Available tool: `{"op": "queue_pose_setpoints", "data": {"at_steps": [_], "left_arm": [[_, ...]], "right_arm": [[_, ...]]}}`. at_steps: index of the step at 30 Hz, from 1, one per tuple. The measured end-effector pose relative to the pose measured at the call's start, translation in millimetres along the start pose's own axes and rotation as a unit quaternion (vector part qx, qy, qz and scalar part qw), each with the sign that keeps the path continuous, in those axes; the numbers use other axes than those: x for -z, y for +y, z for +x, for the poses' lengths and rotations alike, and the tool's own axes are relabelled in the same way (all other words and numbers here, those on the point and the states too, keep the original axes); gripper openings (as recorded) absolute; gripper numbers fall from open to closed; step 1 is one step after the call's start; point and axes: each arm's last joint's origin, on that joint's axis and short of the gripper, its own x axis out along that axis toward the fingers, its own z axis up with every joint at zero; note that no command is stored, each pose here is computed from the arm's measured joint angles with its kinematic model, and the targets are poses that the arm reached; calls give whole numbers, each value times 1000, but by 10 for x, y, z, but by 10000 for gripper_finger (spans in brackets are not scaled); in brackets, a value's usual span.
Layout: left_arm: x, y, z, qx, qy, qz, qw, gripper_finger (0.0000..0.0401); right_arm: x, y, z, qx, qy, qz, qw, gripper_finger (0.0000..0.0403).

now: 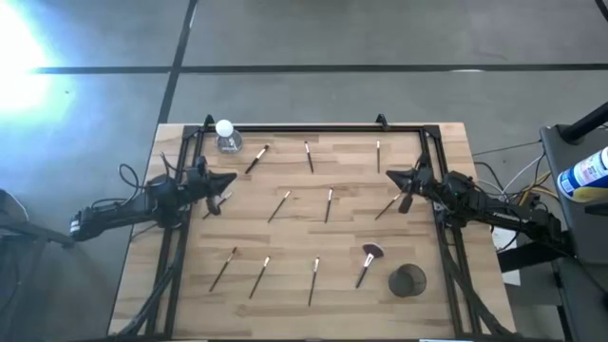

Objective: Put items in baskets/containers
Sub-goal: Put the eyeshadow brush into the brush holder

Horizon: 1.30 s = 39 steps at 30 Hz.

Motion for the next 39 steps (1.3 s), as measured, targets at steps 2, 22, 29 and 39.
{"op": "queue_pose_setpoints", "data": {"at_steps": [2,22,29,39], "left_arm": [[-9,-1,0,1,-5,-1,1000,0],[-18,-1,23,-7,-8,18,1000,0],[-23,-12,30,9,-9,1,1000,0],[-58,-22,31,22,-26,-9,999,0]], "right_arm": [[-10,0,0,0,-5,41,999,8],[-427,-45,186,143,-4,205,968,8],[-539,6,644,201,155,216,943,8],[-496,-426,1233,283,335,273,856,8]]}}
